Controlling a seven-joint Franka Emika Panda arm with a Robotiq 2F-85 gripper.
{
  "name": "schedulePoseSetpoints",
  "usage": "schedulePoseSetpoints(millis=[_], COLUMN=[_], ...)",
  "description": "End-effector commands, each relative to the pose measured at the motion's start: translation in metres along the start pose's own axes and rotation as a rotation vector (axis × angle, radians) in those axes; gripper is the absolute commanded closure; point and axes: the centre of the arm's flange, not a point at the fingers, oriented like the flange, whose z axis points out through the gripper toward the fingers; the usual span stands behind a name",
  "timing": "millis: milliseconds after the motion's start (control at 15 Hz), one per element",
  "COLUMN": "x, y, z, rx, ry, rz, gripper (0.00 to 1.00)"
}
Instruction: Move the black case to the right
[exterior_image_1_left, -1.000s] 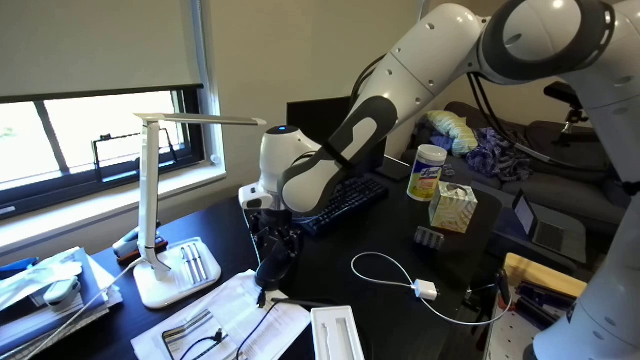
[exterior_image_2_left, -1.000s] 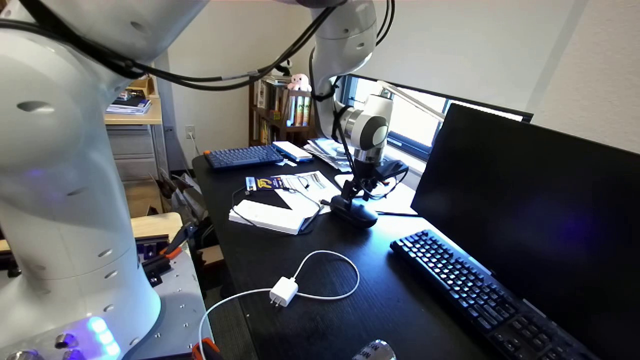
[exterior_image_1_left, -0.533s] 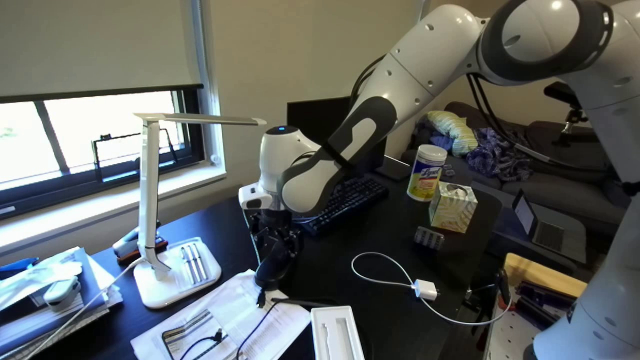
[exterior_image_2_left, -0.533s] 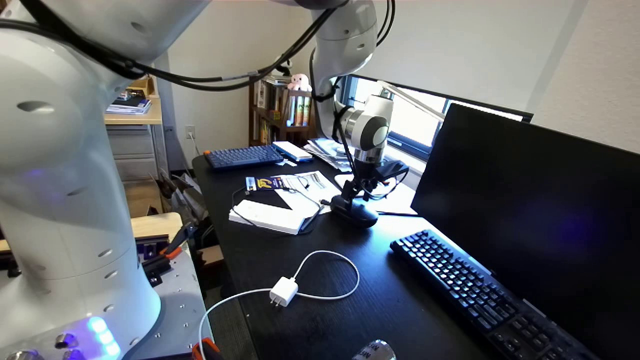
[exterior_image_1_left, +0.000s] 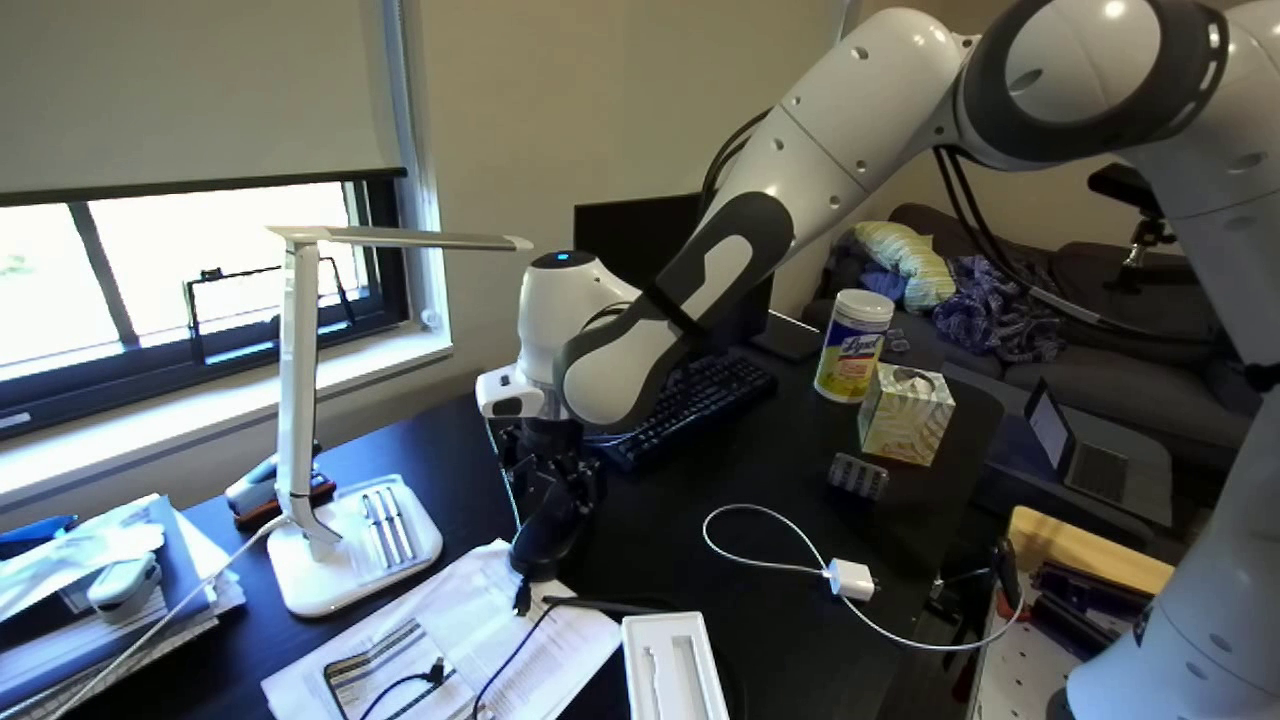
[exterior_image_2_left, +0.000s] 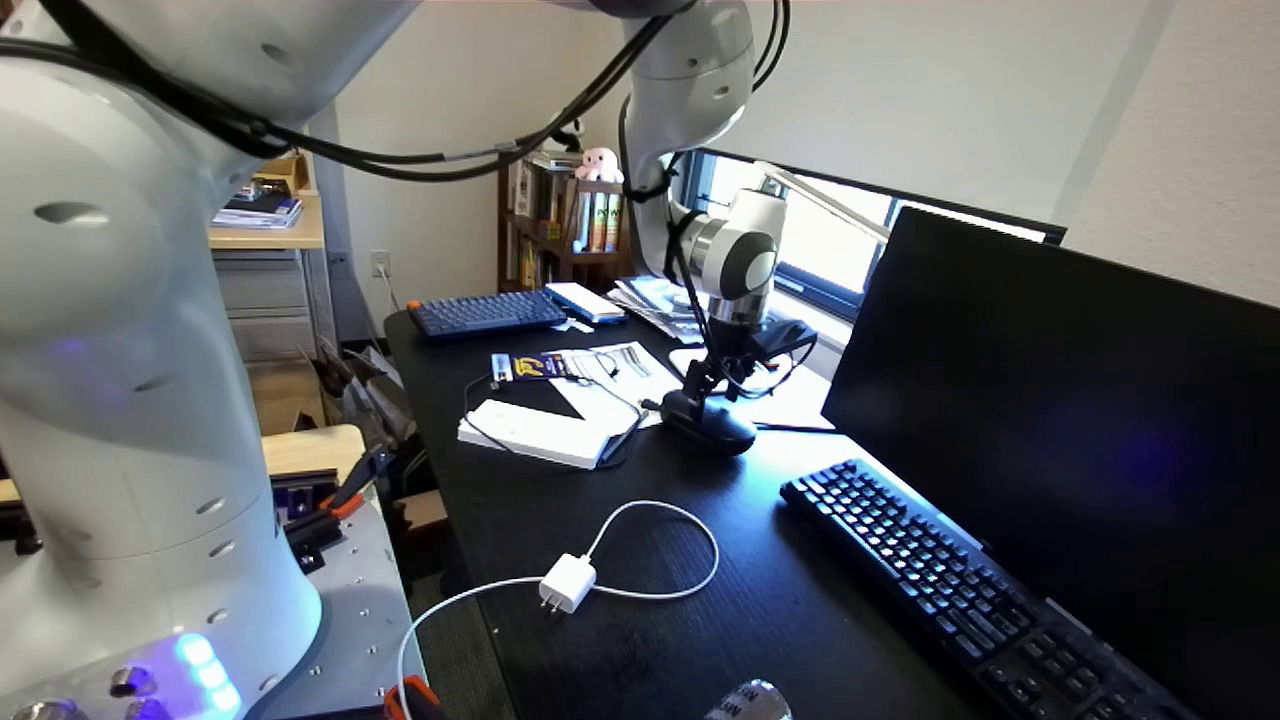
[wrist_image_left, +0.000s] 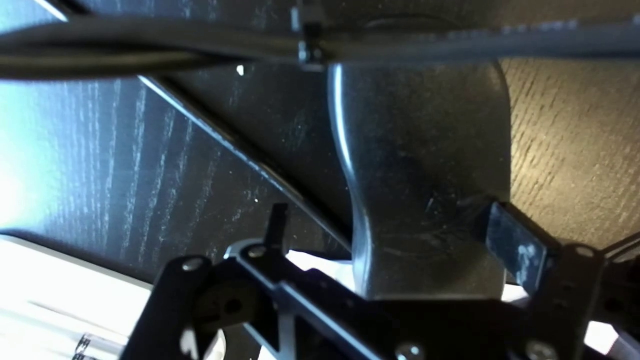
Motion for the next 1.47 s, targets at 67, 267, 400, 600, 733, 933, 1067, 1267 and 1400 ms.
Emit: schedulePoseSetpoints(millis=[67, 267, 400, 600, 733, 933, 1067, 1267, 1400], x=[0.001, 0.001, -0.001, -0.006, -0.010, -0.013, -0.015, -0.015, -0.015], y=[-0.010, -0.012, -0.013, -0.016, -0.016, -0.019, -0.021, -0.027, -0.028], z=[-0.015, -0.013, -0.007, -0.004, -0.003, -0.001, 0.001, 0.003, 0.005], rx=[0.005, 0.007, 0.022, 0.037, 0.053, 0.108, 0.143, 0.188, 0.214], ry=[0.020, 0.017, 0.019, 0.024, 0.023, 0.012, 0.001, -0.024, -0.030], rz=[-0.016, -0.017, -0.015, -0.011, -0.010, -0.037, -0.065, -0.115, -0.142], gripper=[0.00, 0.00, 0.00, 0.00, 0.00, 0.00, 0.00, 0.00, 0.00])
